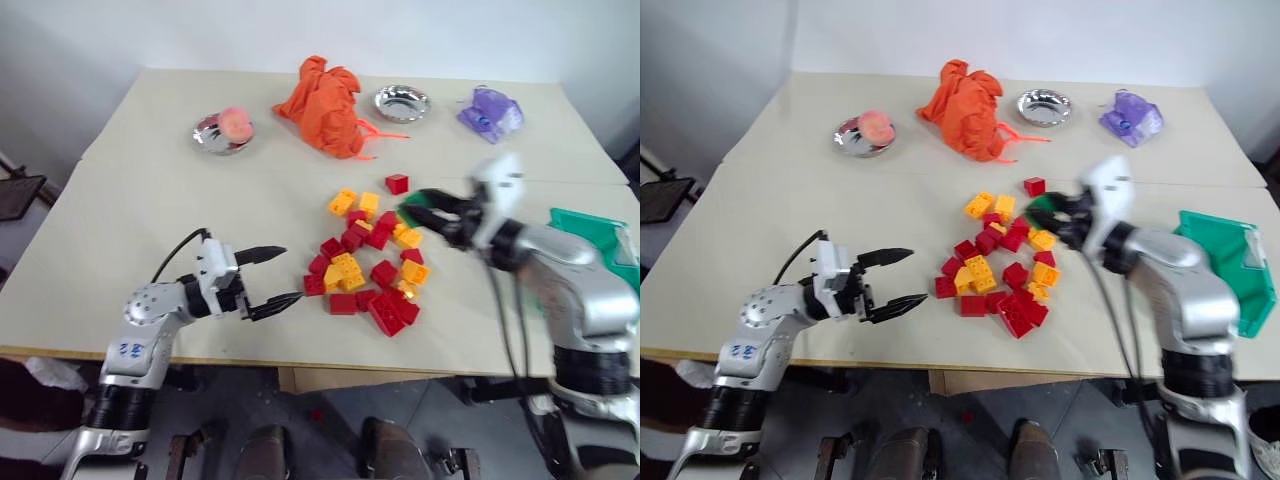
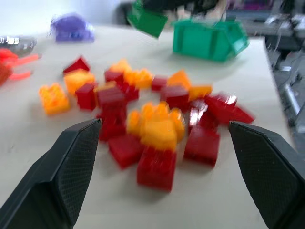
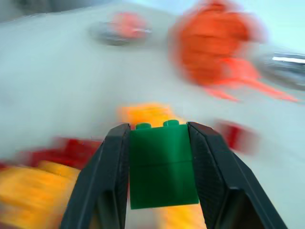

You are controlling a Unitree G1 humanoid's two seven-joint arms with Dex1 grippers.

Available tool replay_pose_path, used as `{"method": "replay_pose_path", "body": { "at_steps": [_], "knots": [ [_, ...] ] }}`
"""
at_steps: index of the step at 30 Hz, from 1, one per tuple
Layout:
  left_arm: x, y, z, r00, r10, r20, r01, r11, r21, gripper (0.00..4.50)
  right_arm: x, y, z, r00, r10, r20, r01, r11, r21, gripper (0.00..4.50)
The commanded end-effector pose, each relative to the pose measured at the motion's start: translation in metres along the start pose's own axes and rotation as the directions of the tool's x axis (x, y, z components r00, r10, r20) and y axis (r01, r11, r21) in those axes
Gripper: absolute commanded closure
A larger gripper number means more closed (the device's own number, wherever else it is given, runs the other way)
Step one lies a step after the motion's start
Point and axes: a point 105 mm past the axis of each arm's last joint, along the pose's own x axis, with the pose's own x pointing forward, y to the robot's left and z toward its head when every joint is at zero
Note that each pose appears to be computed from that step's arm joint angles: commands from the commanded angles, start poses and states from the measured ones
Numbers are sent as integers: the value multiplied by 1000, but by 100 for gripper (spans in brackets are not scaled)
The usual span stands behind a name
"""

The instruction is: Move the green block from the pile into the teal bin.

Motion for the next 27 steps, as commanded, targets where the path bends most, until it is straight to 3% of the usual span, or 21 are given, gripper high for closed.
{"method": "replay_pose_path", "body": {
  "at_steps": [1, 5, 11, 19, 20, 22, 25, 27],
  "knots": [
    [22, -7, 17, 994, -85, 72, 83, 996, 36, 0, -52, -59, 22, 964, -256, 74, 261, 962, -77, 306],
    [42, -11, 19, 984, -145, 105, 142, 989, 35, 0, -111, -108, 3, 878, -479, -11, 472, 868, -154, 306],
    [53, -13, 17, 975, -195, 108, 192, 981, 36, 0, -125, -112, -25, 871, -479, -106, 467, 876, -117, 306],
    [41, 1, 9, 986, -154, 56, 152, 988, 40, 0, -129, -117, -26, 880, -465, -101, 450, 882, -137, 25],
    [36, 5, 8, 990, -133, 41, 131, 990, 45, 0, -129, -115, -22, 893, -442, -86, 427, 892, -147, 2],
    [25, 15, 4, 997, -71, 7, 70, 996, 58, 0, -123, -101, -9, 939, -344, -25, 336, 929, -157, 2],
    [7, 26, 2, 1000, 16, -26, -14, 997, 75, 0, -110, -53, 10, 992, -53, 111, 71, 983, -170, 2],
    [-12, 35, -2, 992, 110, -58, -104, 989, 102, 0, -104, -15, 0, 987, 144, 71, -133, 981, -139, 2]
  ]
}}
